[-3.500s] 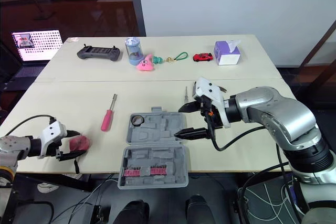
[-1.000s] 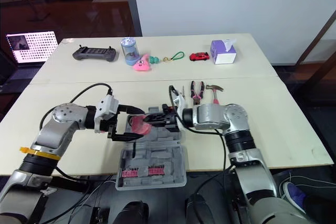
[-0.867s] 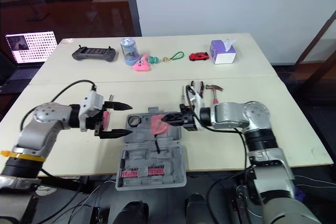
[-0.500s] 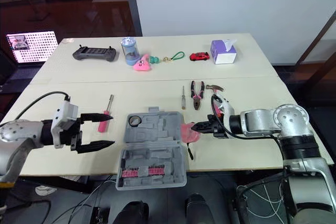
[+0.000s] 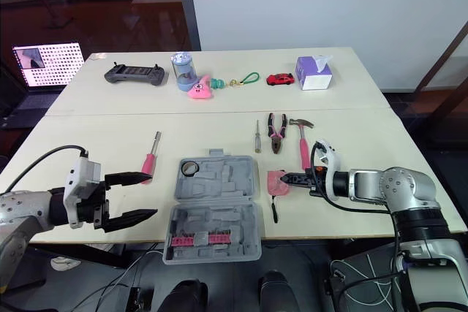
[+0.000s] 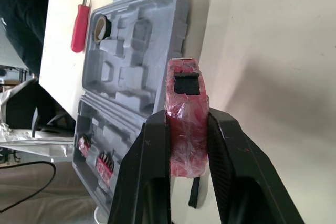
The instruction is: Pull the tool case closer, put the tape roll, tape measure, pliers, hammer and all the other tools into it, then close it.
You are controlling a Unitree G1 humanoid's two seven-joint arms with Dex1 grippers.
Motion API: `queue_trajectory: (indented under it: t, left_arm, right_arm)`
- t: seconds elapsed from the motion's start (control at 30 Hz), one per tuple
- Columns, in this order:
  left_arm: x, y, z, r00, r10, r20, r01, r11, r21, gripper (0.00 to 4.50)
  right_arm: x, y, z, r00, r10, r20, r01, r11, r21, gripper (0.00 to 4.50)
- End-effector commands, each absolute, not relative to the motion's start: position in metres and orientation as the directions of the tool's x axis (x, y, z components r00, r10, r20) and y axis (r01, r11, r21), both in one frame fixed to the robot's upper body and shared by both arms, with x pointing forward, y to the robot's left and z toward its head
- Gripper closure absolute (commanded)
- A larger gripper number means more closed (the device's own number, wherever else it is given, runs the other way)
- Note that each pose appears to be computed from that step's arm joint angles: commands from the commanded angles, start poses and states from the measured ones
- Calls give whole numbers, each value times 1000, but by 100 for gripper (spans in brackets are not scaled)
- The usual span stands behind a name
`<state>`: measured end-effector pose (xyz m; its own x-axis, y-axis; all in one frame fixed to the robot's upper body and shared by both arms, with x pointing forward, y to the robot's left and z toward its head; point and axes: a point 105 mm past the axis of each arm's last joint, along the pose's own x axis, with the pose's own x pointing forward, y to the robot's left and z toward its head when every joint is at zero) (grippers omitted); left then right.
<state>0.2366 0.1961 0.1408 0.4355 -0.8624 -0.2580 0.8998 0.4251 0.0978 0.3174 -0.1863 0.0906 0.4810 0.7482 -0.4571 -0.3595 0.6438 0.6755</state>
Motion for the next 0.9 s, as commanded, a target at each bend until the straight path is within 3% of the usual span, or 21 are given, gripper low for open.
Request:
queue_trajectory:
  t: [0.03,0.5,0.9]
  left_arm:
    - [236,194,149,437,-866,-244,900,419,122,0]
    - [237,188,147,434,-870,-235,901,416,121,0]
    - [236,184,143,402,-884,-239,916,387,109,0]
  right_arm:
    - [326,-186,97,492,754,-434,-393,638,663,403]
    - [330,-191,79,476,734,-484,-364,665,652,403]
    - [295,-207,68,412,746,-523,-262,647,716,403]
